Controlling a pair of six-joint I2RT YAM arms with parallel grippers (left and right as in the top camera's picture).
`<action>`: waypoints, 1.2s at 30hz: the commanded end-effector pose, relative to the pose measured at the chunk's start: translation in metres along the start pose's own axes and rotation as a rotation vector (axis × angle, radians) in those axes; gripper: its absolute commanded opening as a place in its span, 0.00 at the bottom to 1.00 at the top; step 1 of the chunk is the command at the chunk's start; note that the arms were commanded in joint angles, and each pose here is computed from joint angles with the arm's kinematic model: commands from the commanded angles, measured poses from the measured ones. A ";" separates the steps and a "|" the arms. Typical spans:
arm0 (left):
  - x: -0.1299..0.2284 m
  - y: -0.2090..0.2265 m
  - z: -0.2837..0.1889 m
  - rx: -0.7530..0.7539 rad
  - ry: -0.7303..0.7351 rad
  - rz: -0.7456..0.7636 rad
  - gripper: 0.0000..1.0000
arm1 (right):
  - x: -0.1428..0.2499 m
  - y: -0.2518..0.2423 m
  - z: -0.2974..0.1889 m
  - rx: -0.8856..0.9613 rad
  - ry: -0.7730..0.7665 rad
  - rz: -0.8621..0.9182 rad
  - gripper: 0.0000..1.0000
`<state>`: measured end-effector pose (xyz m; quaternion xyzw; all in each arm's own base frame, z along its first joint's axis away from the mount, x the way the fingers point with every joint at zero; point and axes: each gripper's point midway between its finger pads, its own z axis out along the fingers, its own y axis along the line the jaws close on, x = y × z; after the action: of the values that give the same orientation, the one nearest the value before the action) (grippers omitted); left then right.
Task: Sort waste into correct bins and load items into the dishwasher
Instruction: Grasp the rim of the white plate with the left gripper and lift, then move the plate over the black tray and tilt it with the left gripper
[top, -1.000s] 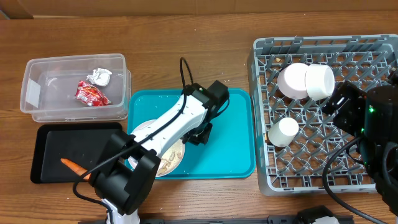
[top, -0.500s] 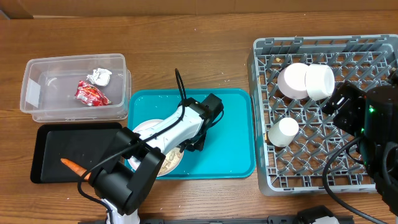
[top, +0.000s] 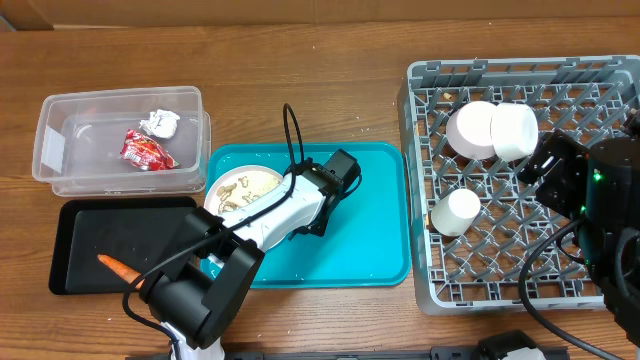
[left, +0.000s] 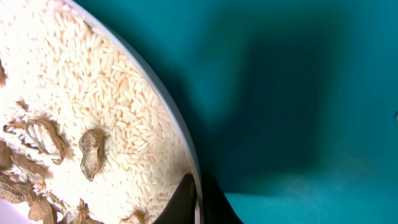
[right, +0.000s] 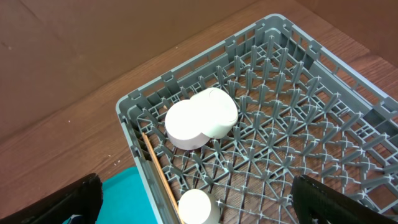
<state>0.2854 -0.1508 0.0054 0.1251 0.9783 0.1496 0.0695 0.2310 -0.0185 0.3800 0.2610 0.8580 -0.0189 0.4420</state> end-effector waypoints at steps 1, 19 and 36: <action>0.002 0.002 -0.003 -0.004 0.024 0.028 0.04 | -0.005 -0.003 -0.003 0.008 -0.022 0.015 1.00; 0.006 -0.030 -0.066 -0.032 0.008 0.040 0.04 | -0.005 -0.003 -0.003 0.008 -0.022 0.015 1.00; 0.010 0.037 -0.140 0.011 -0.108 -0.284 0.04 | -0.005 -0.003 -0.003 0.008 -0.022 0.015 1.00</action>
<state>0.2459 -0.1698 0.1106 0.0705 0.9817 0.1525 0.0891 0.2311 -0.0183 0.3800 0.2609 0.8580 -0.0185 0.4420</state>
